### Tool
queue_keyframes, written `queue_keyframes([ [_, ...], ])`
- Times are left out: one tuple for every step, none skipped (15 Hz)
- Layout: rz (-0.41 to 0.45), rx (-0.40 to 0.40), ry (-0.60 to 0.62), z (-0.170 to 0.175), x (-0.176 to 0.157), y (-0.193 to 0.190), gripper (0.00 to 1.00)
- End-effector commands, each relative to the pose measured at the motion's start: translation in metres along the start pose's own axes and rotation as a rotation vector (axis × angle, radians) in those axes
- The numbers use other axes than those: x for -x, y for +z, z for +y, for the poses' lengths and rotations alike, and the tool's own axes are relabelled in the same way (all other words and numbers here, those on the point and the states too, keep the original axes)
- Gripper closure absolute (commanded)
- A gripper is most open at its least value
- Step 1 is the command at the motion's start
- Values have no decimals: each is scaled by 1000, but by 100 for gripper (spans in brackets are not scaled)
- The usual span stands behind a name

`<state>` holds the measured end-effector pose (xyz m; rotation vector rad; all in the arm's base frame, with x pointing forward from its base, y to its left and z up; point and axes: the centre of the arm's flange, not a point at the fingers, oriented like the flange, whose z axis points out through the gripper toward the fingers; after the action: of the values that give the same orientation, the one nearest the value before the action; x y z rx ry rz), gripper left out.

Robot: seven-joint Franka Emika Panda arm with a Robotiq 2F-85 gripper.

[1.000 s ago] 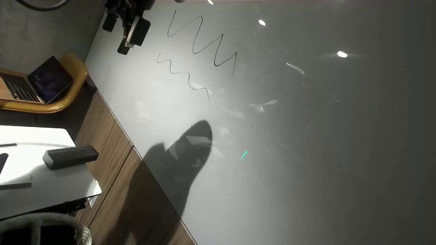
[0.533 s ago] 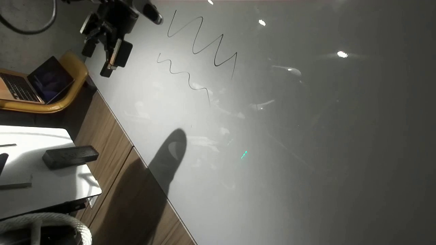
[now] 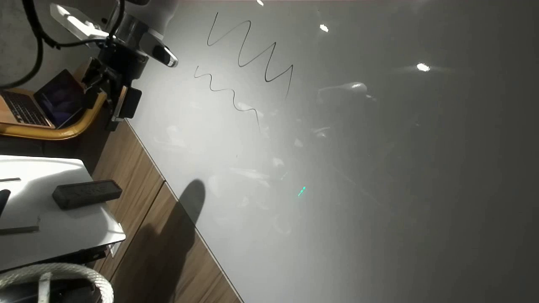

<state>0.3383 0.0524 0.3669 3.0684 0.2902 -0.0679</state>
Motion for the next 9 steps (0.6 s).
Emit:
queue_keyframes([
  [2, 3, 18, 0, -6, 31, 0],
  [0, 3, 20, 1, -6, 38, 0],
  [0, 3, 21, 1, -5, 43, 0],
  [-1, 4, 22, 1, -5, 48, 0],
  [0, 2, 24, 2, -3, 51, 0],
  [1, 3, 24, 3, -1, 53, 0],
  [1, 4, 24, 3, 2, 56, 0],
  [-1, 6, 25, 4, 5, 58, 0],
  [-6, 4, 28, 6, 9, 61, 0],
])
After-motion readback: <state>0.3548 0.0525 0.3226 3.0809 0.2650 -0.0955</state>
